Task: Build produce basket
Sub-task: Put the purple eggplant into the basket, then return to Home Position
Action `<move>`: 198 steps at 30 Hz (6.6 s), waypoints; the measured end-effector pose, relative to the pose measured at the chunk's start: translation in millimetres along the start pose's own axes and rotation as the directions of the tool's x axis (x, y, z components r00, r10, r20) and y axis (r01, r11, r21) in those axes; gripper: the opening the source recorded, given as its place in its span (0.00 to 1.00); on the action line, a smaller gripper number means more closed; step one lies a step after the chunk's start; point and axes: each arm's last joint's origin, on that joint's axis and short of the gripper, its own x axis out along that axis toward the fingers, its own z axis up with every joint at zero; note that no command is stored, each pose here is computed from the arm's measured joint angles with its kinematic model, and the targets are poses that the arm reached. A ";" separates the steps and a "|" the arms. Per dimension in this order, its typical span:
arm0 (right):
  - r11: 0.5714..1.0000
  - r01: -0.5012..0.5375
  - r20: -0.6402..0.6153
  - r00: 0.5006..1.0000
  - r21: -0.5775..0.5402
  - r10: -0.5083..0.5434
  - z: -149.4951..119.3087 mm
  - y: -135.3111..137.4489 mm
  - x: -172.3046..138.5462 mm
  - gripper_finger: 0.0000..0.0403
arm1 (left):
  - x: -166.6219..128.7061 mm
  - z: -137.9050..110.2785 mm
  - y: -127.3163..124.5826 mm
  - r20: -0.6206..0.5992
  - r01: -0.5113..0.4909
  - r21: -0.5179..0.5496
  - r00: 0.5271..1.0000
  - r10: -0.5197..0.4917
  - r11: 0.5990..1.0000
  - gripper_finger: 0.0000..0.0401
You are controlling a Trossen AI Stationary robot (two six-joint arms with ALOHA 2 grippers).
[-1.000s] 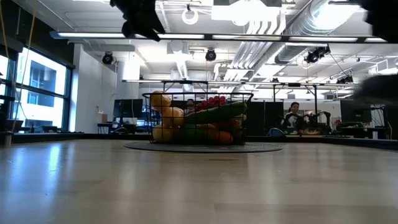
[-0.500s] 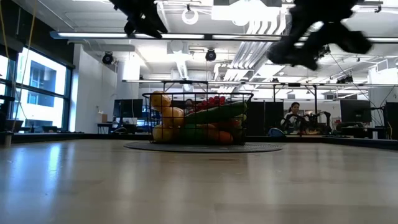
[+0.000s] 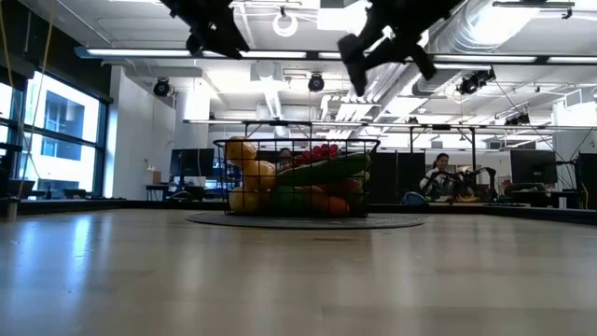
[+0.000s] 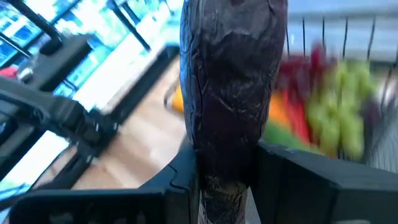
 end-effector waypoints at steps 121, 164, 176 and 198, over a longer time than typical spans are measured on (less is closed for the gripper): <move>0.918 -0.253 0.208 0.923 -0.305 0.323 64.4 -79.4 -134.1 0.49 | -66.4 -248.3 -57.1 0.553 0.714 -0.162 0.637 -0.537 0.681 0.43; 0.816 -0.521 0.142 0.814 -0.251 0.563 -89.5 -179.5 -86.0 0.49 | -67.7 -247.4 -57.7 0.555 0.741 -0.156 0.613 -0.562 0.653 0.43; 0.811 -0.510 0.141 0.815 -0.286 0.562 -89.6 -179.5 -85.9 0.49 | -67.7 -247.4 -57.7 0.555 0.741 -0.155 0.613 -0.562 0.653 0.43; 0.811 -0.509 0.140 0.816 -0.287 0.561 -89.7 -179.6 -85.9 0.49 | -67.7 -247.4 -57.7 0.555 0.741 -0.155 0.612 -0.563 0.653 0.43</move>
